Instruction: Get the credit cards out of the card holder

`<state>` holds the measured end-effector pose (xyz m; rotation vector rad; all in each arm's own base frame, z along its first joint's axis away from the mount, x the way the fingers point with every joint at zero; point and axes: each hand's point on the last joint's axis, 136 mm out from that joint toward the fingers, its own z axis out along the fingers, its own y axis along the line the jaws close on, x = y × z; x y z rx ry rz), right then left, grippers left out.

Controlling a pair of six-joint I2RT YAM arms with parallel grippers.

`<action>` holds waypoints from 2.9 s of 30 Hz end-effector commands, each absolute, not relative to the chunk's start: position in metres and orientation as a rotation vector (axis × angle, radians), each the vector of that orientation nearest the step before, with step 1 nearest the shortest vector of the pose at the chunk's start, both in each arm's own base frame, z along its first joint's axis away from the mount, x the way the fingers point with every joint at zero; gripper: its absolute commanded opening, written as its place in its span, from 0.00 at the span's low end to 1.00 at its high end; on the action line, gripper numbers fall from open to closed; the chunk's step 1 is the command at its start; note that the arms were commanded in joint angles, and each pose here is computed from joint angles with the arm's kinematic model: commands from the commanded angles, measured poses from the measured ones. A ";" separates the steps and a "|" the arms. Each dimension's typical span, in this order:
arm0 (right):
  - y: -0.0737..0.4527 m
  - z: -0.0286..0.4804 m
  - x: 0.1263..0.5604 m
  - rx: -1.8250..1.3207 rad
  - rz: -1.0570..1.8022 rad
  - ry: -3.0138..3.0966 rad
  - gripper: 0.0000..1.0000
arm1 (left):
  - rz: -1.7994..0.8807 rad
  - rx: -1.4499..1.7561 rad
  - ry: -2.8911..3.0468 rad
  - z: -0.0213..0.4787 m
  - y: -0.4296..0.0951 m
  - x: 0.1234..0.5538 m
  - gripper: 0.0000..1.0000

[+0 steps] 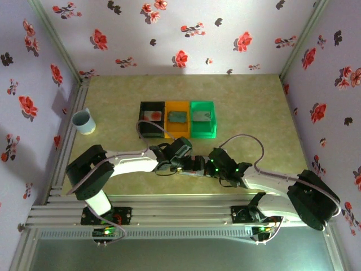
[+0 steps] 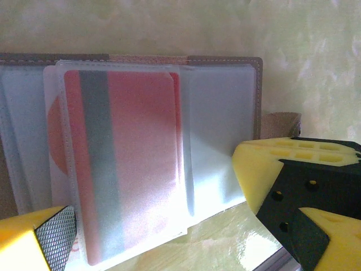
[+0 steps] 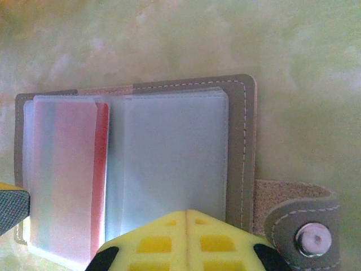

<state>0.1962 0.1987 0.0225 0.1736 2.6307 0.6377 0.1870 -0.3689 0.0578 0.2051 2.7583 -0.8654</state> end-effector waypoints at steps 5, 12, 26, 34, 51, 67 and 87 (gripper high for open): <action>0.179 0.010 0.189 0.217 0.544 2.661 0.00 | -1.013 0.210 2.681 0.088 -0.388 0.186 1.00; 0.179 0.010 0.189 0.222 0.545 2.658 0.00 | -1.032 0.201 2.668 0.093 -0.388 0.187 1.00; 0.179 0.012 0.190 0.223 0.547 2.654 0.00 | -1.063 0.190 2.660 0.095 -0.390 0.186 1.00; 0.179 0.015 0.190 0.212 0.549 2.650 0.00 | -1.096 0.177 2.653 0.094 -0.393 0.185 1.00; 0.180 0.020 0.192 0.205 0.565 2.633 0.00 | -1.138 0.167 2.641 0.100 -0.398 0.185 1.00; 0.177 0.030 0.192 0.220 0.606 2.580 0.00 | -1.194 0.155 2.626 0.106 -0.404 0.184 1.00; 0.171 0.041 0.191 0.231 0.636 2.530 0.00 | -1.258 0.140 2.612 0.112 -0.411 0.183 1.00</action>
